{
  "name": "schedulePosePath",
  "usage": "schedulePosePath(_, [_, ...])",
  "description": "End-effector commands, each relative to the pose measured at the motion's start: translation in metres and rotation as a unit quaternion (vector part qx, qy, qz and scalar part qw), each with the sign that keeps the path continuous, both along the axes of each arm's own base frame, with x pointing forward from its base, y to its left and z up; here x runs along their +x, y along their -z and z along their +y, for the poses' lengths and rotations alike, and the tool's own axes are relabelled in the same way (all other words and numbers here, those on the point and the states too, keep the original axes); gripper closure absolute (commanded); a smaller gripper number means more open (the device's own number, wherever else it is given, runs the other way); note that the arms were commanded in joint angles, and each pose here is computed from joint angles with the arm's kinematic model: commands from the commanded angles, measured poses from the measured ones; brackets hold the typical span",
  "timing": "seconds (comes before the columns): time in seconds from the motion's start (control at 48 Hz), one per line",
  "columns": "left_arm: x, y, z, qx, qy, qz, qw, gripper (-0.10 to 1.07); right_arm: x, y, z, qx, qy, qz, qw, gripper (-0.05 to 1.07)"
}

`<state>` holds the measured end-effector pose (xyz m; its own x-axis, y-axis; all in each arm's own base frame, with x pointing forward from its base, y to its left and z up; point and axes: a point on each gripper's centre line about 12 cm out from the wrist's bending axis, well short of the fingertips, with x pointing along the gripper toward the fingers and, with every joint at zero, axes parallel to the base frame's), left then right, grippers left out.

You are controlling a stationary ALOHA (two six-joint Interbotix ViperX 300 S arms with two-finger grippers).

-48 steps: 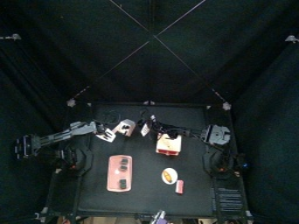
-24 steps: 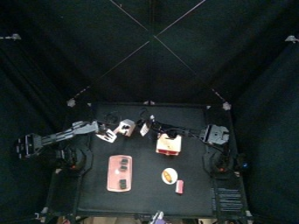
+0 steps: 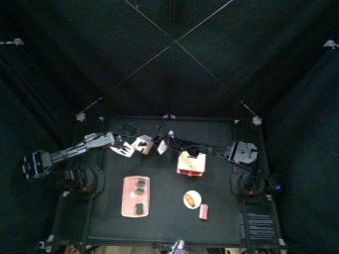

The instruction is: Put cleaver back in holder

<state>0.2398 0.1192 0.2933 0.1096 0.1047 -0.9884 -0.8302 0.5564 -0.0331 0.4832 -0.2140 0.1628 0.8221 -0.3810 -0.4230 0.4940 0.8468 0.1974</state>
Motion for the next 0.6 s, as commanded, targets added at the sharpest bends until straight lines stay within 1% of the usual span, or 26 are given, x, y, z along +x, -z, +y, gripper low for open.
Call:
schedulePosePath(0.0, [0.007, -0.009, 0.006, -0.001, 0.004, -0.007, 1.0000, 0.73, 0.004, -0.021, -0.002, -0.011, 0.000, -0.022, 0.9997, 0.81])
schedulePosePath(0.188, [0.011, -0.008, 0.010, -0.023, 0.017, 0.030, 0.9991, 0.73, 0.003, -0.021, -0.002, -0.010, 0.000, -0.021, 0.9997, 0.81])
schedulePosePath(0.229, [0.012, -0.009, 0.011, -0.024, 0.017, 0.033, 0.9990, 0.73, 0.004, -0.021, -0.002, -0.011, 0.000, -0.022, 0.9997, 0.81])
schedulePosePath(0.417, [0.024, -0.014, 0.019, -0.015, 0.016, 0.031, 0.9993, 0.72, 0.004, -0.021, -0.002, -0.010, 0.000, -0.021, 0.9997, 0.81])
schedulePosePath(0.583, [0.037, -0.014, 0.030, -0.004, 0.015, 0.038, 0.9992, 0.71, 0.004, -0.021, -0.002, -0.010, 0.000, -0.021, 0.9997, 0.81])
